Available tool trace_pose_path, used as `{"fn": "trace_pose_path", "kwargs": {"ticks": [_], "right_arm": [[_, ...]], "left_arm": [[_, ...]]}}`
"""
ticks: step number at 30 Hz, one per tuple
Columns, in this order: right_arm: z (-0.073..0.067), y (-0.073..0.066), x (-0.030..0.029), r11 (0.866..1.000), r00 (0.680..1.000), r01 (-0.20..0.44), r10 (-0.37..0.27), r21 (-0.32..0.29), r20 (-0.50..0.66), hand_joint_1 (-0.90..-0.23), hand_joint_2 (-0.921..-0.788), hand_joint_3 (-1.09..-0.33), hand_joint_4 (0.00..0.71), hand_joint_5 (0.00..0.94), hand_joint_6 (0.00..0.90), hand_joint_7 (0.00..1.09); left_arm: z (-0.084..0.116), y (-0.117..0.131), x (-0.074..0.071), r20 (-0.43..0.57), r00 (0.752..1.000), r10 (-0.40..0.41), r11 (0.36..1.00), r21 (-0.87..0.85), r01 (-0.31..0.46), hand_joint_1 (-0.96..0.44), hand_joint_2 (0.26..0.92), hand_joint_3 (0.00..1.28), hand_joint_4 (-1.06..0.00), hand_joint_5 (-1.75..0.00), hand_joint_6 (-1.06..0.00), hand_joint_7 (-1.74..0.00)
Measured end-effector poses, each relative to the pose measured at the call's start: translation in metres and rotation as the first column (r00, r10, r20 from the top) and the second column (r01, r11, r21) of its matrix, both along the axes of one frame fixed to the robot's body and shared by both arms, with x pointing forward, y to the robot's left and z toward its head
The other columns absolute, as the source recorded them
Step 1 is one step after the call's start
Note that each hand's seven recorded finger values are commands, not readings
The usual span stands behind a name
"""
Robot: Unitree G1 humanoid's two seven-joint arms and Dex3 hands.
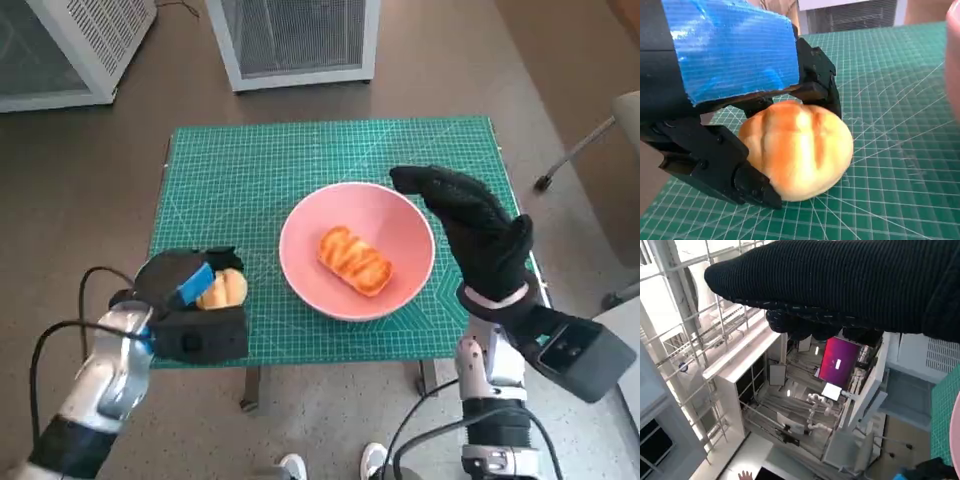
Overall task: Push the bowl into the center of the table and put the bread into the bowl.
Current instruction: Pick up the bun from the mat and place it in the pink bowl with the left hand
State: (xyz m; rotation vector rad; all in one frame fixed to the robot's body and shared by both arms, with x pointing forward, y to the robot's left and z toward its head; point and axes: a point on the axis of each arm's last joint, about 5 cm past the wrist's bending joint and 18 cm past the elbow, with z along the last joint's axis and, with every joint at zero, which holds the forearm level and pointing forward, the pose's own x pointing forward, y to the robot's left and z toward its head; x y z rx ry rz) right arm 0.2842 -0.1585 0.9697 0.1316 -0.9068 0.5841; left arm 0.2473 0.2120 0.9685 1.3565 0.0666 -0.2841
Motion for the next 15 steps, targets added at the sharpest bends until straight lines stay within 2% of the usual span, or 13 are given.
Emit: {"fn": "trace_pose_path", "kwargs": {"ticks": [7,14,15], "right_arm": [[0.0,0.002,0.0001,1.0,1.0,-0.007,0.007,0.0,-0.002,-0.589,-0.921,-0.669,0.273,0.076,-0.001,0.72],[-0.001,0.002,0.0003,1.0,1.0,-0.007,0.007,0.0,-0.005,-0.587,-0.921,-0.669,0.27,0.083,-0.001,0.72],[-0.001,0.002,0.0004,1.0,1.0,-0.006,0.006,0.0,-0.006,-0.586,-0.921,-0.669,0.27,0.084,-0.001,0.72]], "left_arm": [[0.033,-0.003,-0.007,0.131,0.991,-0.031,0.998,-0.047,0.037,0.0,0.904,0.06,-0.75,-1.1,-0.67,-1.14],[0.059,-0.009,-0.007,0.245,0.967,-0.064,0.993,-0.082,0.087,0.0,0.905,0.03,-0.78,-1.03,-0.69,-1.14],[0.062,-0.01,-0.006,0.257,0.964,-0.069,0.992,-0.085,0.094,0.0,0.91,0.04,-0.76,-1.05,-0.67,-1.16]]}}
